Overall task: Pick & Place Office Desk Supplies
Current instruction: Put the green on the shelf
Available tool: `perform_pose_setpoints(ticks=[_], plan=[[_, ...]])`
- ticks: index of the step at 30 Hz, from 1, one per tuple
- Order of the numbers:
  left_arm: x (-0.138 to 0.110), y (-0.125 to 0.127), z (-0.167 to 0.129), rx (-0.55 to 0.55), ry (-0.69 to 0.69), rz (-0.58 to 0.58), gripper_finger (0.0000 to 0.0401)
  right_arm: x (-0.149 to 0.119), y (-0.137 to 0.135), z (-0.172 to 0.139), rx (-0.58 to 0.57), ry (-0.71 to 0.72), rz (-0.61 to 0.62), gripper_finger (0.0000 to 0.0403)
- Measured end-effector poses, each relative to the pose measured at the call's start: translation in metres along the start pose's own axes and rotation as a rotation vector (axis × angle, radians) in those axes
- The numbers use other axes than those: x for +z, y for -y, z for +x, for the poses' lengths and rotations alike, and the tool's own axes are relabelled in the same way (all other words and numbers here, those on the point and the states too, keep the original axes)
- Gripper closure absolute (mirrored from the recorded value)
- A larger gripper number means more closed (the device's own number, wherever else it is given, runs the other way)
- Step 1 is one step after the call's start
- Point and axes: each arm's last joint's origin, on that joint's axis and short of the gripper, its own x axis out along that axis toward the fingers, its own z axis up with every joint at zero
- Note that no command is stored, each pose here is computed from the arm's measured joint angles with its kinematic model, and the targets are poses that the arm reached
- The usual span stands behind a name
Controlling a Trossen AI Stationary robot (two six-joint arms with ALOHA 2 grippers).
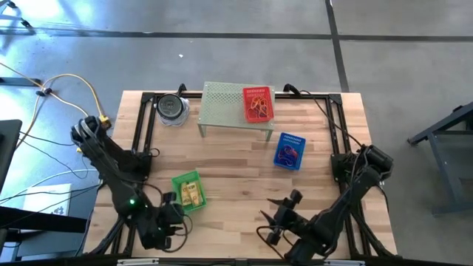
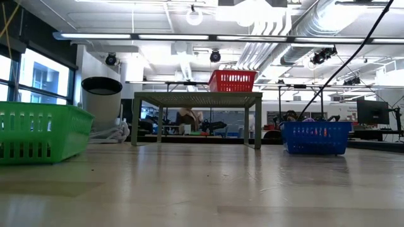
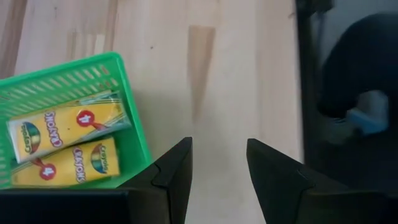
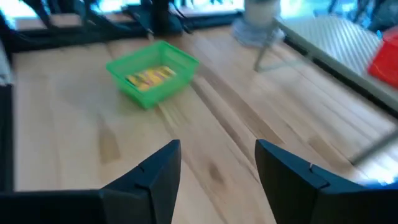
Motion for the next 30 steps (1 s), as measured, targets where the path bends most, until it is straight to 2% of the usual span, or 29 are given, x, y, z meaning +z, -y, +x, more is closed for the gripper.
perform_pose_setpoints(ticks=[7,11,21,30], plan=[[-0.012,0.003,0.03,0.134,-0.035,0.066,0.0254,0.012,-0.018,-0.005,0.046,0.148,-0.101,0.0208],[-0.015,0.002,0.035,0.184,-0.039,0.072,0.0254,0.014,-0.022,-0.005,0.088,0.134,-0.14,0.0208],[-0.018,-0.004,0.037,0.257,0.012,-0.027,0.0254,0.017,-0.022,0.0,0.077,0.134,-0.125,0.0208],[-0.029,-0.003,0.068,0.38,0.033,0.005,0.0254,0.017,-0.021,0.003,0.074,0.128,-0.142,0.0208]])
